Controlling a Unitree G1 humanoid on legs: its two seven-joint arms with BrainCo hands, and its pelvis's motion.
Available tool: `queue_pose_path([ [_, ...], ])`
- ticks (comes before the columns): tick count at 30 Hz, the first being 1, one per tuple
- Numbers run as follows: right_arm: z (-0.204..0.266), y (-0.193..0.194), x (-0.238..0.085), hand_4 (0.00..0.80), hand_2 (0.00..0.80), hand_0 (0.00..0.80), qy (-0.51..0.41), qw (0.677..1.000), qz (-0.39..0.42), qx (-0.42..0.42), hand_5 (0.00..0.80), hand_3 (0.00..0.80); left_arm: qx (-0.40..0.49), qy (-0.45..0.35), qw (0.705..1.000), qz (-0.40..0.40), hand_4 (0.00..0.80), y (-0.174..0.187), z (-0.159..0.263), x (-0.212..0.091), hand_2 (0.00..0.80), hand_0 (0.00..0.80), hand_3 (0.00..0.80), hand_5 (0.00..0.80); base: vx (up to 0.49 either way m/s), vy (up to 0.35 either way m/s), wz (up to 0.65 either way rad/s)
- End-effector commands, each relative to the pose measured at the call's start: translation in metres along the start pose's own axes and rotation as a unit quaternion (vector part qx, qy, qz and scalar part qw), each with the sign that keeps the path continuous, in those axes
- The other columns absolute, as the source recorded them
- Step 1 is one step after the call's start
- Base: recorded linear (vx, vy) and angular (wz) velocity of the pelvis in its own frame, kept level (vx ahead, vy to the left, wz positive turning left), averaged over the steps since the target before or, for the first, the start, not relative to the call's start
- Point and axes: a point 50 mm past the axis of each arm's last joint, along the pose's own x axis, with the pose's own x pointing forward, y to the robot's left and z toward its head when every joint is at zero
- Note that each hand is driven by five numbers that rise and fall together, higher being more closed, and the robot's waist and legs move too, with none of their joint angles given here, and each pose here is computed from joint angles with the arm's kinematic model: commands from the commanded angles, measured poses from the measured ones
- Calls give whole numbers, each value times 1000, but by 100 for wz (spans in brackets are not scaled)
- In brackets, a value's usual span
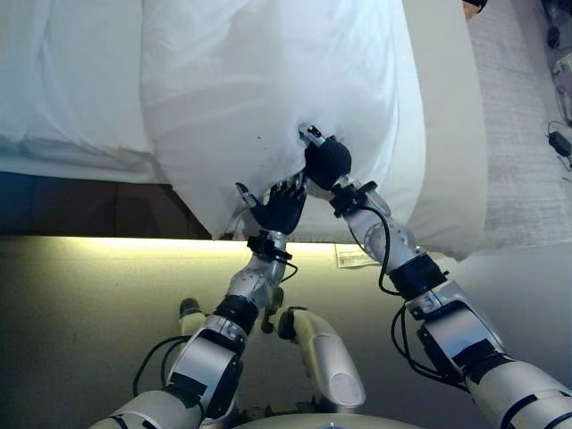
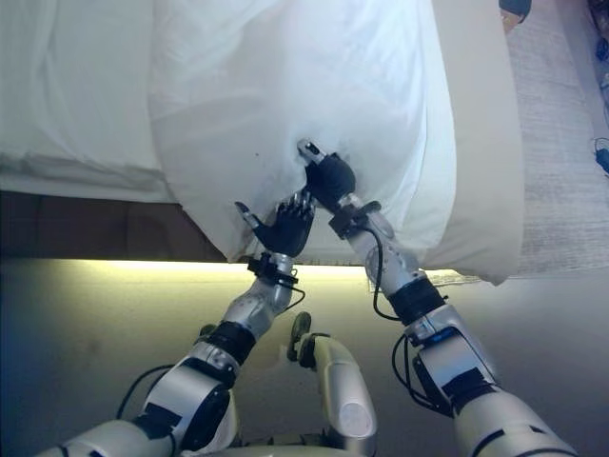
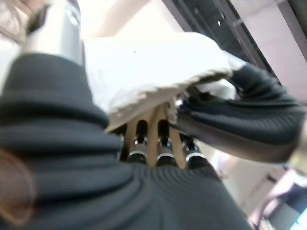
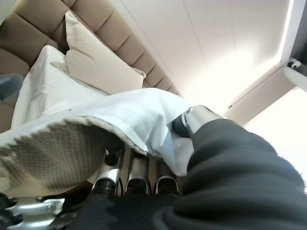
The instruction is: Make the bed neatly
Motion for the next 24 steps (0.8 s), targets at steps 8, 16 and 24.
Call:
queue_pose_path([
  [8, 15, 49, 0, 800, 800, 800, -67, 985, 155, 20, 800, 800, -14, -34, 982, -187, 0, -44, -28, 47, 0, 0, 0, 0, -8, 17, 0],
  [16, 13, 38, -5, 800, 800, 800, -63, 989, 132, 12, 800, 800, 16, -85, 981, -172, 0, -48, -8, 43, 0, 0, 0, 0, -2, 6, 2],
  [24, -10, 11, -19, 675, 675, 675, 9, 998, 58, -11, 675, 675, 43, -124, 978, -162, 0, -50, 14, 31, 0, 0, 0, 0, 28, 24, 4],
])
